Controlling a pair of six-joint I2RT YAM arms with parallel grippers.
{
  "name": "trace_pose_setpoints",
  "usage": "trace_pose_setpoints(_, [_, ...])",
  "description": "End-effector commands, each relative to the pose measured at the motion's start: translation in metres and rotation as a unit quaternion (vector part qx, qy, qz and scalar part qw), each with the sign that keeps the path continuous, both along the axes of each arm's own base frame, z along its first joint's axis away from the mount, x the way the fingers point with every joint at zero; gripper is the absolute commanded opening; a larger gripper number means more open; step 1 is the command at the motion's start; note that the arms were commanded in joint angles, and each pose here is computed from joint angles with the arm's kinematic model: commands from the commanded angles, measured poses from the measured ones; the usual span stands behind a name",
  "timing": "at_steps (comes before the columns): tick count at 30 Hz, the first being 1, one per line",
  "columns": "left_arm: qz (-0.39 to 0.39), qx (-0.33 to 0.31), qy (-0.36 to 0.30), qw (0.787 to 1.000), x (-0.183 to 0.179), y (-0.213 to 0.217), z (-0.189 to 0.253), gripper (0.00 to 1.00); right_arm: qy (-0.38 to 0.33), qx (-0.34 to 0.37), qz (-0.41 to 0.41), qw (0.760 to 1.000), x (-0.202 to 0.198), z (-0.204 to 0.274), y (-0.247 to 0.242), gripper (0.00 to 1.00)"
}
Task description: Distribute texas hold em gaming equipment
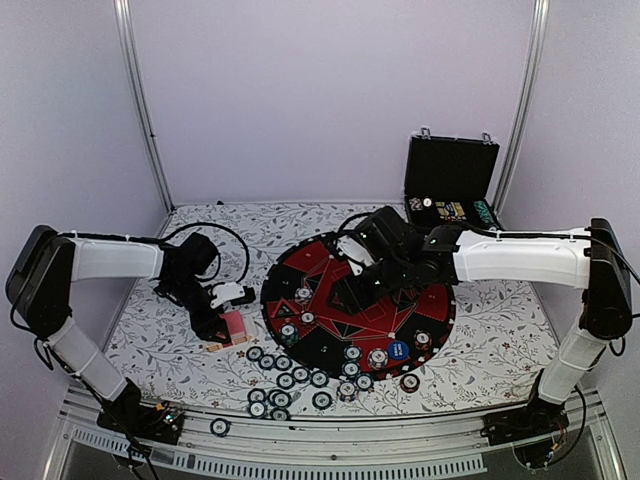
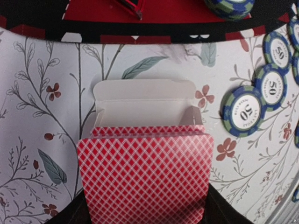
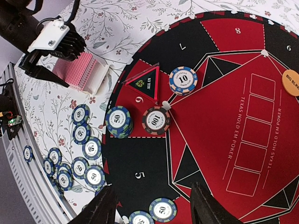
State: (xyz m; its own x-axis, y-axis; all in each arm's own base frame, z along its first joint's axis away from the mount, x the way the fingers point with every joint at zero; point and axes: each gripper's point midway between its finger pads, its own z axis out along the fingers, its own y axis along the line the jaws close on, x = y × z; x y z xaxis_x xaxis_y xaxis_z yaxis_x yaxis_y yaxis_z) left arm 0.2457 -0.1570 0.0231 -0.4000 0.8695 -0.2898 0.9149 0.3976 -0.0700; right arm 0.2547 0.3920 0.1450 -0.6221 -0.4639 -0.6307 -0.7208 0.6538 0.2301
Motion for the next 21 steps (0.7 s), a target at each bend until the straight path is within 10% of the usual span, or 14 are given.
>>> trace_pose_setpoints(1, [-0.009, 0.008, 0.018, 1.0, -0.008, 0.0, -0.007, 0.6, -0.01, 0.021, -0.008, 1.0, 0.002, 0.017, -0.003, 0.56])
trace_pose_setpoints(21, [-0.019, 0.001, -0.008, 1.0, 0.001, -0.004, 0.037, 0.47, 0.019, 0.044, 0.001, 0.999, -0.004, 0.009, 0.006, 0.57])
